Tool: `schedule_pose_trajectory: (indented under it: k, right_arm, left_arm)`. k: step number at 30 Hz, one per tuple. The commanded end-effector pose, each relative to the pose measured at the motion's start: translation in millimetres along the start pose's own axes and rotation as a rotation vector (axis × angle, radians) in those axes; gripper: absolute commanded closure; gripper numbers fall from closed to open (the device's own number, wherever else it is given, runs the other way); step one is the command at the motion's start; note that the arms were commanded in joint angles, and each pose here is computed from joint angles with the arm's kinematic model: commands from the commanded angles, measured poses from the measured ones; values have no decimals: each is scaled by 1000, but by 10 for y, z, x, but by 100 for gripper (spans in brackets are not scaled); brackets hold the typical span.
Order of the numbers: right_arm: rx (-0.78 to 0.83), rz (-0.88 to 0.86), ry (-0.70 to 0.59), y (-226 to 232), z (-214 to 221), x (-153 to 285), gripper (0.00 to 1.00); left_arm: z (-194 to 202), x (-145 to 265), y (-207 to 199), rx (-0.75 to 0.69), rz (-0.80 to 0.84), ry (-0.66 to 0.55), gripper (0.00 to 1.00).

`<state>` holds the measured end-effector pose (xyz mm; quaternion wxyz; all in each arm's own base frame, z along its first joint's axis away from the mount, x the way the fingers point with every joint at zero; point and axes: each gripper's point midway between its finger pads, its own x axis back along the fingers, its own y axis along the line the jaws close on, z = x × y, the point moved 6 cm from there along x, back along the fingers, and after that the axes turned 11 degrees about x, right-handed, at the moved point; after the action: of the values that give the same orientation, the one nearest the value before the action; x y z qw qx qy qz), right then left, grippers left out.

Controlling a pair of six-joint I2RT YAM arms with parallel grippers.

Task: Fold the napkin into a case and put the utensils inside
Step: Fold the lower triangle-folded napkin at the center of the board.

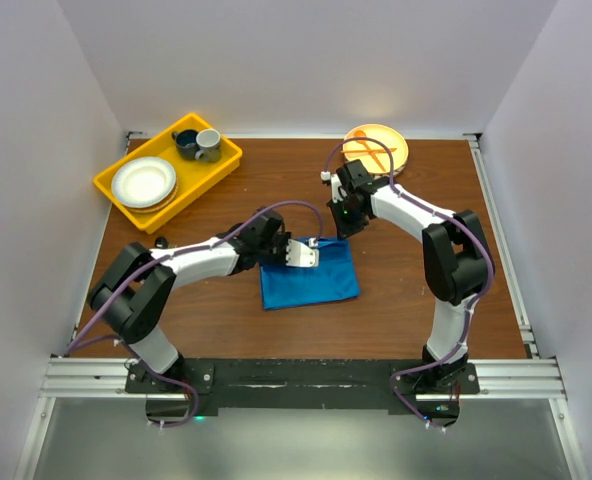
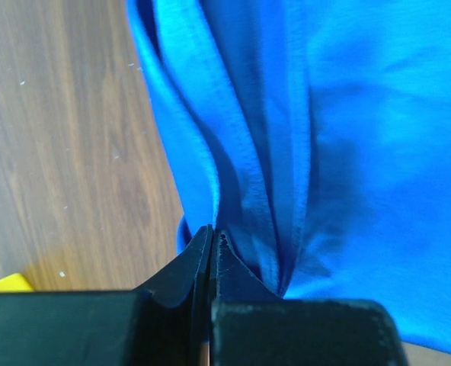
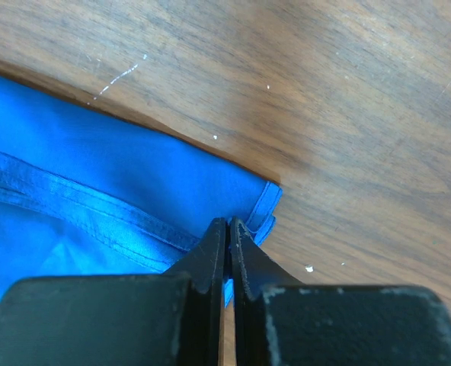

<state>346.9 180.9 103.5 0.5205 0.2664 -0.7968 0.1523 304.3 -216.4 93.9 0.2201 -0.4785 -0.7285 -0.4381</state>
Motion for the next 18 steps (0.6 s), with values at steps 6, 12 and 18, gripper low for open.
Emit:
schedule_pose_trajectory:
  k: [6, 12, 18]
  right_arm:
    - [15, -1, -76, -49, -235, 336, 65]
    - [32, -20, -124, -34, -297, 584, 51]
    - [62, -126, -132, 84, -273, 588, 54]
  left_arm:
    - [-293, 292, 13, -40, 51, -137, 100]
    - [-311, 299, -61, -40, 79, -146, 100]
    - [-284, 244, -240, -44, 107, -127, 100]
